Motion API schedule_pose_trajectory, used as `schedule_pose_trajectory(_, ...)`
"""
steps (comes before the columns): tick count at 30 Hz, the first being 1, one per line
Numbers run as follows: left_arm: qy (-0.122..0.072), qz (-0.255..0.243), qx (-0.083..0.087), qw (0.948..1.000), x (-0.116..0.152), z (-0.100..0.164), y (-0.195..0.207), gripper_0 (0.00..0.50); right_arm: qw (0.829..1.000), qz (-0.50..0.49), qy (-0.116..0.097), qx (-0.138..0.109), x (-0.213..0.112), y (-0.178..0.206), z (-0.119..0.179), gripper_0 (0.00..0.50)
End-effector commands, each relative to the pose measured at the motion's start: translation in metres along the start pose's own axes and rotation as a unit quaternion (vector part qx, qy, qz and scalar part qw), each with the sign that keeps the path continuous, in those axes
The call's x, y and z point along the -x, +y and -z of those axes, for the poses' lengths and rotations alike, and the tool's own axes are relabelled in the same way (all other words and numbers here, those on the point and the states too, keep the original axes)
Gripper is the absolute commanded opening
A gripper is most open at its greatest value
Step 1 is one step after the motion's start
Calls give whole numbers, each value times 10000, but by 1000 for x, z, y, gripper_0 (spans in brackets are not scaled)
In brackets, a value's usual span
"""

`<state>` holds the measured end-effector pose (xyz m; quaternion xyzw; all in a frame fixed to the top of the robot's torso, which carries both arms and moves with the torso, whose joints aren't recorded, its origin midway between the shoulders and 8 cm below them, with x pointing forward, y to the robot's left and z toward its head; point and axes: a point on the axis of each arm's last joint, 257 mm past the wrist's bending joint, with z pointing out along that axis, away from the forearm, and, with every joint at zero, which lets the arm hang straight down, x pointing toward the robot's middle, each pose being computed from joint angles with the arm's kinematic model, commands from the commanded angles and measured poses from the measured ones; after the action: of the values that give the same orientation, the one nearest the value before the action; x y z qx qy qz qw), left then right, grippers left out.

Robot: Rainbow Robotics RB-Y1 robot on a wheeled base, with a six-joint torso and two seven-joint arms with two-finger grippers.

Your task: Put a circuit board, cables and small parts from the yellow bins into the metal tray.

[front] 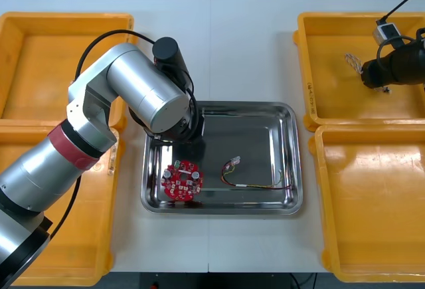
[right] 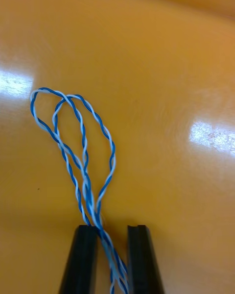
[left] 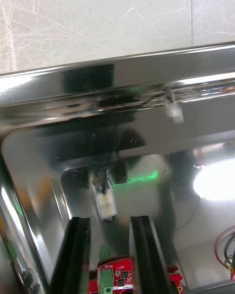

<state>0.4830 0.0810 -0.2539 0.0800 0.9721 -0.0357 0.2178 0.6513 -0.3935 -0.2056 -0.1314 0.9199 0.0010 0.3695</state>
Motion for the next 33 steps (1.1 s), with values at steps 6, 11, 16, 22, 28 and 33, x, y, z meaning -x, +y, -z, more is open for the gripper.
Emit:
schedule_pose_trajectory(6,-204,-371,26,9991,16,5,-3,500,9999,105,-112,53,3,2,0,0)
schedule_pose_trajectory(11,-203,-360,31,9991,17,6,0,500,9998,175,-122,48,5,3,0,0)
schedule_pose_trajectory(16,-261,-286,-40,9992,24,15,3,500,9987,465,-213,-45,22,2,9,0)
schedule_pose_trajectory(22,-148,-240,39,9996,29,41,23,500,9951,976,42,-137,35,7,31,0)
schedule_pose_trajectory(28,-111,-14,140,9998,38,73,61,500,9948,995,230,53,37,14,53,0)
schedule_pose_trajectory(33,-153,233,256,9993,46,94,95,500,9939,1012,388,198,35,20,70,0)
